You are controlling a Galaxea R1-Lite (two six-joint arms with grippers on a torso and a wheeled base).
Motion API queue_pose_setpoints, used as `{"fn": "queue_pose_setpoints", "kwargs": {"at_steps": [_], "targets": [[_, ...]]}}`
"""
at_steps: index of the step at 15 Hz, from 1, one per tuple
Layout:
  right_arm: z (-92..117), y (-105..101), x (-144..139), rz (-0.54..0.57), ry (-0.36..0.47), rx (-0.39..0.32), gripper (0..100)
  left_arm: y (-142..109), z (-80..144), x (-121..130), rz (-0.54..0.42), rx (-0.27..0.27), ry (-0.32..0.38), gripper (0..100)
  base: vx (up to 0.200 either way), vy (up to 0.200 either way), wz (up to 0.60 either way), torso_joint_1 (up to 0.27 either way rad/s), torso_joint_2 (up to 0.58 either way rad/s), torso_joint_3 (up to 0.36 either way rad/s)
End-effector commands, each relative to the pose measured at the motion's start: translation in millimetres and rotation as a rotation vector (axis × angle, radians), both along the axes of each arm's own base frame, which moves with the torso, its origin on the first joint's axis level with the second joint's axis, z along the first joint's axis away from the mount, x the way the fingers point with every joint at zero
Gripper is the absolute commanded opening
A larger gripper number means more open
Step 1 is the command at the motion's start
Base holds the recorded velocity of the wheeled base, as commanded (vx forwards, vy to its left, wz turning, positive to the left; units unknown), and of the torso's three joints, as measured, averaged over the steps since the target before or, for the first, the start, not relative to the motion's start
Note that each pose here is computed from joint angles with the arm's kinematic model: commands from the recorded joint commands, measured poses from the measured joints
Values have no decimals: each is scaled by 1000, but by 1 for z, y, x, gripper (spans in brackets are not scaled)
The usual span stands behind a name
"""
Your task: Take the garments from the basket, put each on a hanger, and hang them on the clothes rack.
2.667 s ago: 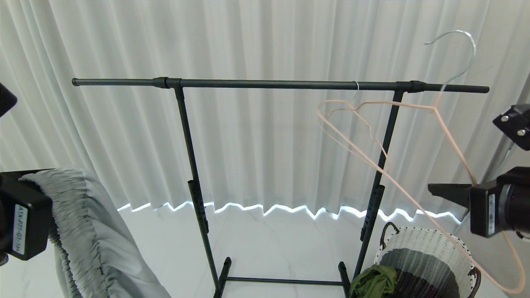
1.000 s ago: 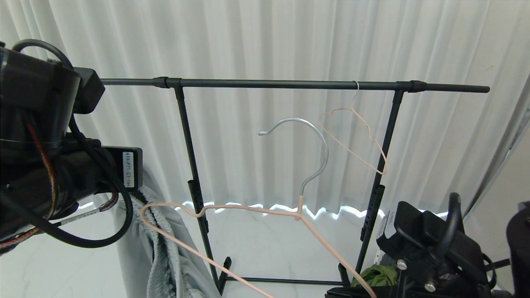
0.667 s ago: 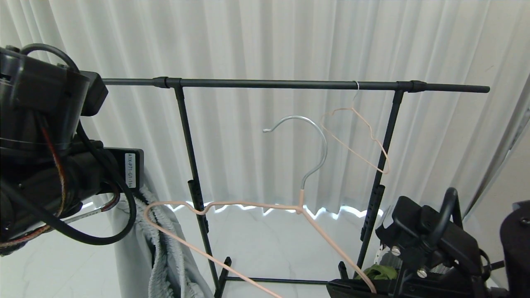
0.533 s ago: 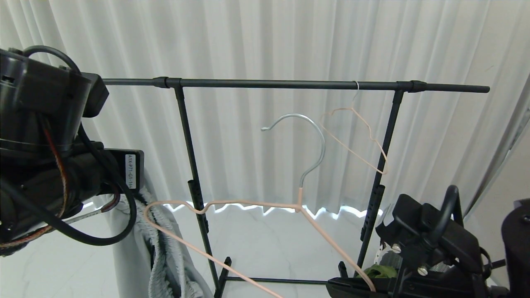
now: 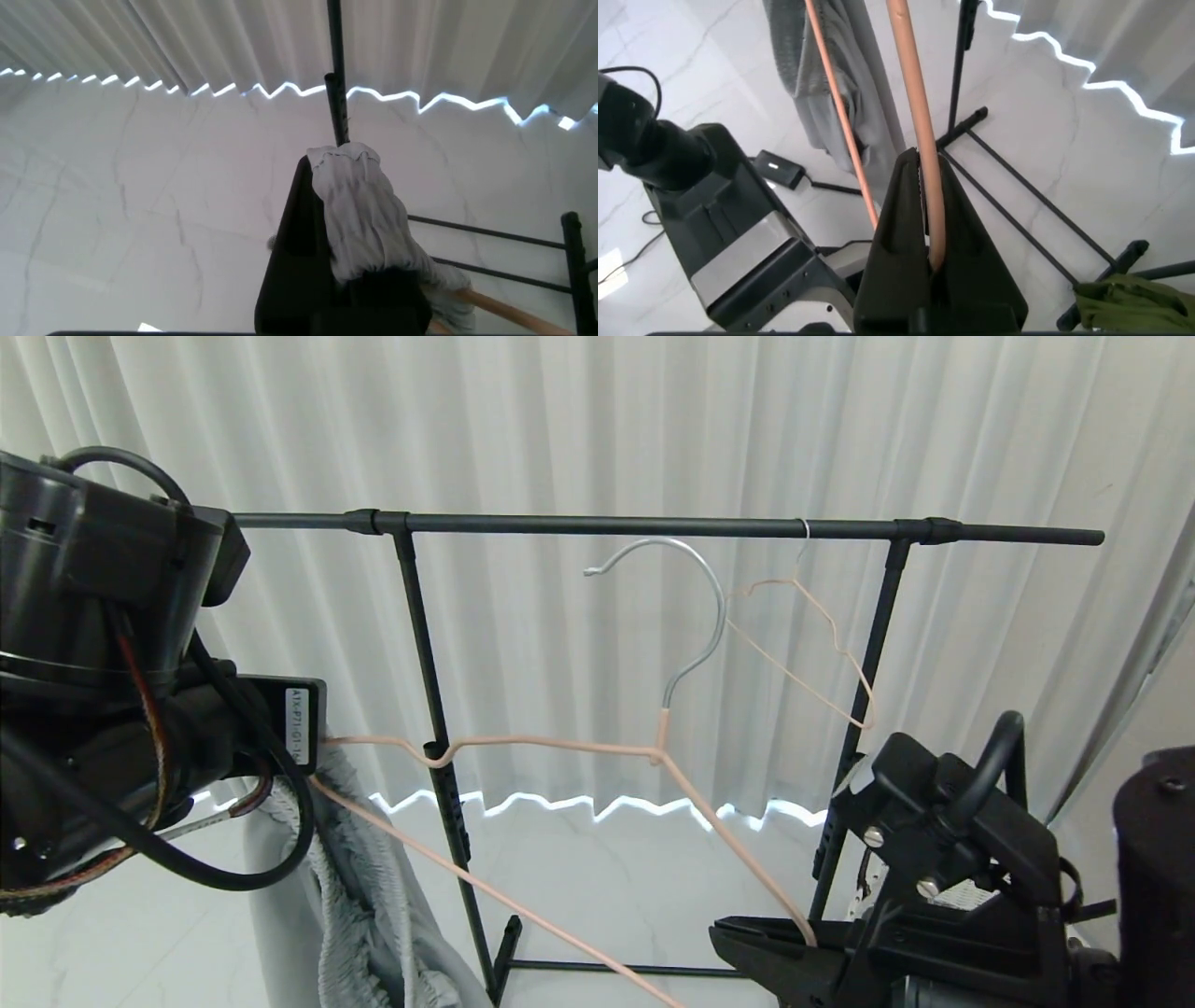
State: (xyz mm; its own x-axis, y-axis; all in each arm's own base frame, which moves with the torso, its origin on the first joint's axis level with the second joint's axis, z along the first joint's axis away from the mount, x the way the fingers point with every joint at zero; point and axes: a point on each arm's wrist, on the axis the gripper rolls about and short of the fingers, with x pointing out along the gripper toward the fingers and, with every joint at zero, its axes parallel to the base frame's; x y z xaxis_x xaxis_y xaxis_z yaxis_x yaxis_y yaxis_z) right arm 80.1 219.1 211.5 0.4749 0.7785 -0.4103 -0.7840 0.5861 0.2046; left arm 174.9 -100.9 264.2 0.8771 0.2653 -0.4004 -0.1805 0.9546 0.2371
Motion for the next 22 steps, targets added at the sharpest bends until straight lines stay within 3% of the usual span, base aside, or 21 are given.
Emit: {"fn": "queue_pose_setpoints", "kwargs": {"at_steps": [1, 3, 7, 12, 18, 22], "targets": [[-4, 7, 3, -2, 4, -14, 0, 0, 0, 0, 0, 0, 1, 0, 0, 0, 0, 0, 0, 0], [-7, 16, 6, -1, 2, -12, 0, -3, 1, -2, -23, -4, -3, 0, 0, 0, 0, 0, 0, 0], [-27, 52, 11, 21, -1, 0, 0, -14, 5, -9, -59, -68, -28, 0, 0, 0, 0, 0, 0, 0], [-44, 84, 11, 56, 5, -12, 0, -17, 9, -18, -103, -88, -43, 0, 0, 0, 0, 0, 0, 0], [-49, 100, 3, 72, 39, -1, 0, -33, 28, -54, -427, -216, -38, 0, 0, 0, 0, 0, 0, 0], [-46, 102, 4, 26, 41, 41, 0, -36, 32, -65, -501, -239, -41, 0, 0, 0, 0, 0, 0, 0]]}}
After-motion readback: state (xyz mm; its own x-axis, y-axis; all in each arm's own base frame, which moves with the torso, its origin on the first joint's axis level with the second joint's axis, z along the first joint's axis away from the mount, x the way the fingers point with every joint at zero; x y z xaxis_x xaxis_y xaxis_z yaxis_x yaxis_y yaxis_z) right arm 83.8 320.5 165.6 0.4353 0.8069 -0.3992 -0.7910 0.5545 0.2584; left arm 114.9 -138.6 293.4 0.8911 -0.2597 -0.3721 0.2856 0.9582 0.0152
